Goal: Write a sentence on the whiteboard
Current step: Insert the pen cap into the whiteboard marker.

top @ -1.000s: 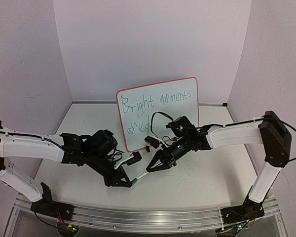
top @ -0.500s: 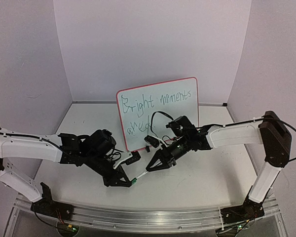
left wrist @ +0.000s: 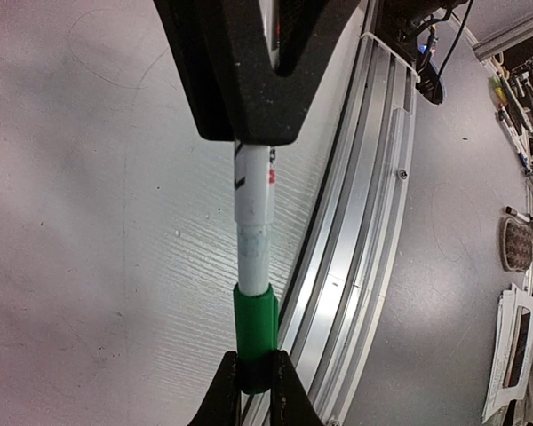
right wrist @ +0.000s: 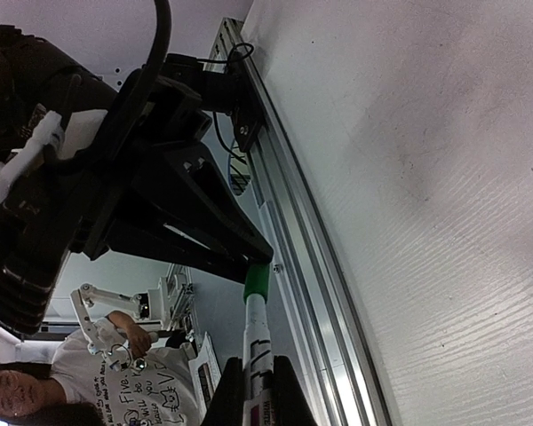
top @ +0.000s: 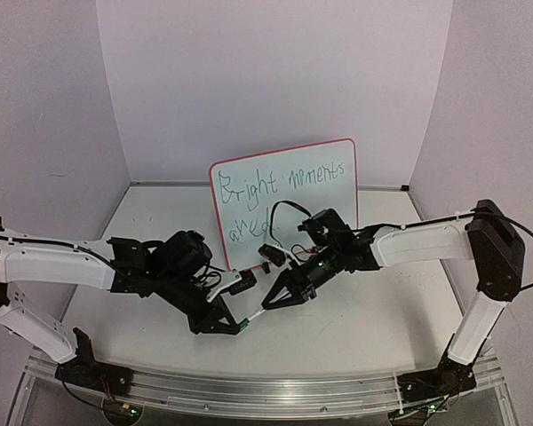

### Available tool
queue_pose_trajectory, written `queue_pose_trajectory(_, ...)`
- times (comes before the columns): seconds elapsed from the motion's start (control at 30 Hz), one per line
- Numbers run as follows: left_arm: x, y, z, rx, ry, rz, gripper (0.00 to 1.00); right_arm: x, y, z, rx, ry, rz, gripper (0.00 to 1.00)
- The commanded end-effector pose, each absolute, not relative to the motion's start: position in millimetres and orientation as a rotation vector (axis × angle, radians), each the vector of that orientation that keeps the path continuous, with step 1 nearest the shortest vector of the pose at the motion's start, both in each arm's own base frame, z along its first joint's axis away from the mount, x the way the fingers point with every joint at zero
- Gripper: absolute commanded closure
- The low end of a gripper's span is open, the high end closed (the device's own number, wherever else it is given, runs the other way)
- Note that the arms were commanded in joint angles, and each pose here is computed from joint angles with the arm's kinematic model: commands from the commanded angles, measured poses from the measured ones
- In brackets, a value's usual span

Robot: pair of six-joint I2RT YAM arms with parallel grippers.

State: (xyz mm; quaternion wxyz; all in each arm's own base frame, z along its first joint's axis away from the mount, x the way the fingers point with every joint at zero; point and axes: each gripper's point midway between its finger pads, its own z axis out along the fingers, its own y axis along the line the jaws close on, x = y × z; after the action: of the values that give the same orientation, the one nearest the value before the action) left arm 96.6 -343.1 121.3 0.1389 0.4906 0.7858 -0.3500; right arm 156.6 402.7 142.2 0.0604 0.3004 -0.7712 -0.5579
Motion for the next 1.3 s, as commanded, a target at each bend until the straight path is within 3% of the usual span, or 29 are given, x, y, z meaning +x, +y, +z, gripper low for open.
queue_pose_trajectory(0.0,103,-363,145,1.445,2.156,-1.045,1.00,152,411,157,0.982,-2.286,-1.739,1.00)
queue_pose_trajectory(1.27,126,-431,236,1.383,1.756,-1.232,1.00,121,419,168,1.083,-2.108,-1.786,1.00)
